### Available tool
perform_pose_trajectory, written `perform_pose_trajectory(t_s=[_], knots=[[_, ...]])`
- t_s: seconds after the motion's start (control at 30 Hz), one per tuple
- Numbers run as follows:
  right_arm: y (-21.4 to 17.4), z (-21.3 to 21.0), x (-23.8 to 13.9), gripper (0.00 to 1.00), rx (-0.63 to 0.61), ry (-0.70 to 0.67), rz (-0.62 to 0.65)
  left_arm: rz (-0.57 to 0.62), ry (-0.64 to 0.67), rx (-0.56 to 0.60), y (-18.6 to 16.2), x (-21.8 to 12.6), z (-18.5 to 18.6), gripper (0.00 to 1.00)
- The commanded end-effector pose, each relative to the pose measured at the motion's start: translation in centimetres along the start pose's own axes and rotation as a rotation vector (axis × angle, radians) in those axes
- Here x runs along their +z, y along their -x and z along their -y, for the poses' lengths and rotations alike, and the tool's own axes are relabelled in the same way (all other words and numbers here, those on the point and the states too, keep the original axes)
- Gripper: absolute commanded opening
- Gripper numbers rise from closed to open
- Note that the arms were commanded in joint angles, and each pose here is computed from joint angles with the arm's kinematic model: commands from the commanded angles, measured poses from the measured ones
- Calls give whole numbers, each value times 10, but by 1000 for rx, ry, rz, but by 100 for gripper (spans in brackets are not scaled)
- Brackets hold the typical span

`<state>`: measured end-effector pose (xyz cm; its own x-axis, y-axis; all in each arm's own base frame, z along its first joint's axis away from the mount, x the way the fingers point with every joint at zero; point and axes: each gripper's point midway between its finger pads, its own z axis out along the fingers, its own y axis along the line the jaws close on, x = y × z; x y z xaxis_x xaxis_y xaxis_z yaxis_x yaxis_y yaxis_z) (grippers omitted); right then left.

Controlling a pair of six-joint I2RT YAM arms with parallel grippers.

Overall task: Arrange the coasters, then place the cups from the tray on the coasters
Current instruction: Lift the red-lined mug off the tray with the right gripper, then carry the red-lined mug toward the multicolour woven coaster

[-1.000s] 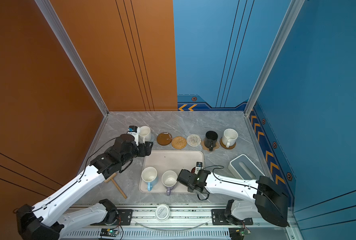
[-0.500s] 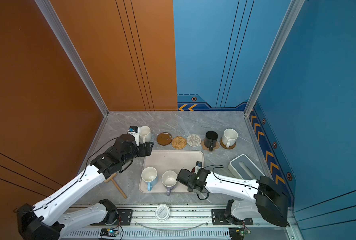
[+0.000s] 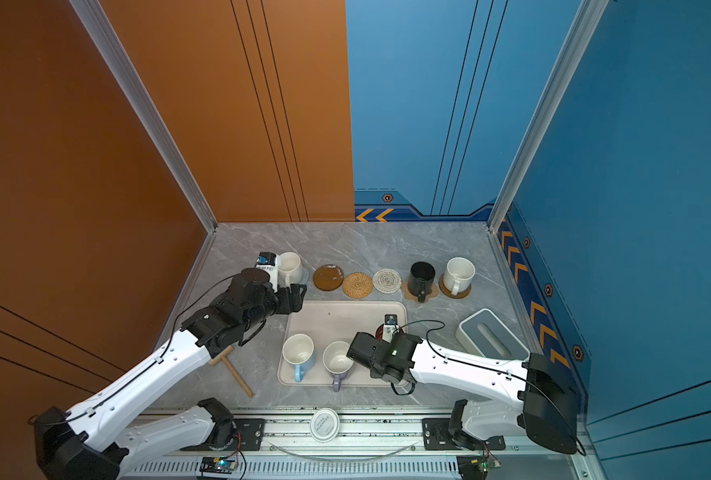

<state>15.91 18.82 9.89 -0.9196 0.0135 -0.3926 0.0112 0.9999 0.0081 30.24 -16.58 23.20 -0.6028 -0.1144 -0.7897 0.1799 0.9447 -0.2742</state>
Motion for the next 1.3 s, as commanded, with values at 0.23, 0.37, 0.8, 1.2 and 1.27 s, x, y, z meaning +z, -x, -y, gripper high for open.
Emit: perform_pose_trajectory(t_s=[0.23,0.37,0.8,1.2,1.27], knots=[[70,-9,-15,0,-67,-4,102,8,-2,-6,-2,-4,-3,85],[95,-9,-10,0,-77,0,101,12,5,-7,0,-5,-5,85],[173,0,26,0,-78,-30,90,33,36,-12,6,-9,-14,85],[211,-4,68,0,-78,-13,57,41,58,-23,10,-9,-19,85],[216,-4,73,0,-81,-17,56,43,61,-24,11,-9,-20,85]])
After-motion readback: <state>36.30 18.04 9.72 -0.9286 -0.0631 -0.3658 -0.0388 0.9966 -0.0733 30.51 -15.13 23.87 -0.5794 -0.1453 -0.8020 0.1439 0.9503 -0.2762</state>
